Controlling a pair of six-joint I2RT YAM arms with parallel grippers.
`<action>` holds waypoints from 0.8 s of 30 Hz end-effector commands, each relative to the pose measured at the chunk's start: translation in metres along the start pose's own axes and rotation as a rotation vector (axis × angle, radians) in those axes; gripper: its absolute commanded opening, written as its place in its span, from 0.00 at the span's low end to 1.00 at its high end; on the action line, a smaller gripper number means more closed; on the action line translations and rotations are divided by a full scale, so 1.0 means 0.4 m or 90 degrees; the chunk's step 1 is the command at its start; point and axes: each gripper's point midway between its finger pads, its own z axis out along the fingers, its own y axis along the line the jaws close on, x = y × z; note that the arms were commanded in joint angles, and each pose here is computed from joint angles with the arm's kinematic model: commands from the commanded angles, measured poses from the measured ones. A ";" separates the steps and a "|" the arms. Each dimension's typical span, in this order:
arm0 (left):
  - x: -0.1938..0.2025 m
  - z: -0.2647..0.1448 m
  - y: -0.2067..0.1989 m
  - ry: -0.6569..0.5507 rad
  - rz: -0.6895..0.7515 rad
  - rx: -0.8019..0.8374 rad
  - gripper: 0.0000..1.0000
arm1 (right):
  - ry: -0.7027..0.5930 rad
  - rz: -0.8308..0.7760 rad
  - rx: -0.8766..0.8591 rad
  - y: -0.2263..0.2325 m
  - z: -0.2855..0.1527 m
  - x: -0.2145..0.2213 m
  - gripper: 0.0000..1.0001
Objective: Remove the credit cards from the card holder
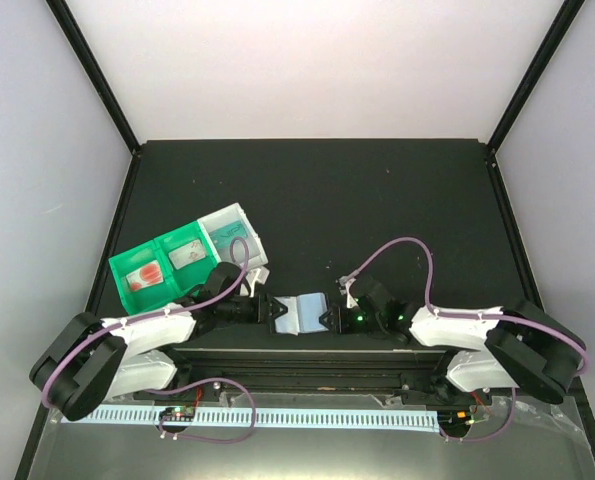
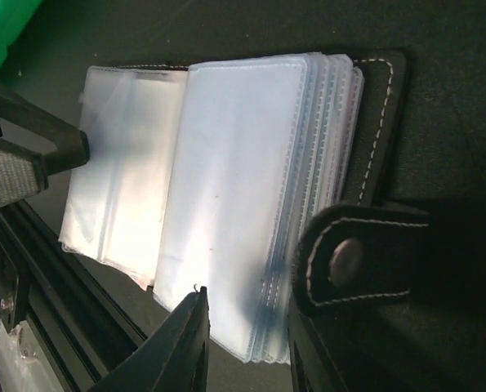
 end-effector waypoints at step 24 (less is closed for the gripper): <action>0.003 0.011 0.045 0.001 0.040 -0.055 0.33 | -0.013 0.010 -0.053 0.060 0.007 -0.033 0.31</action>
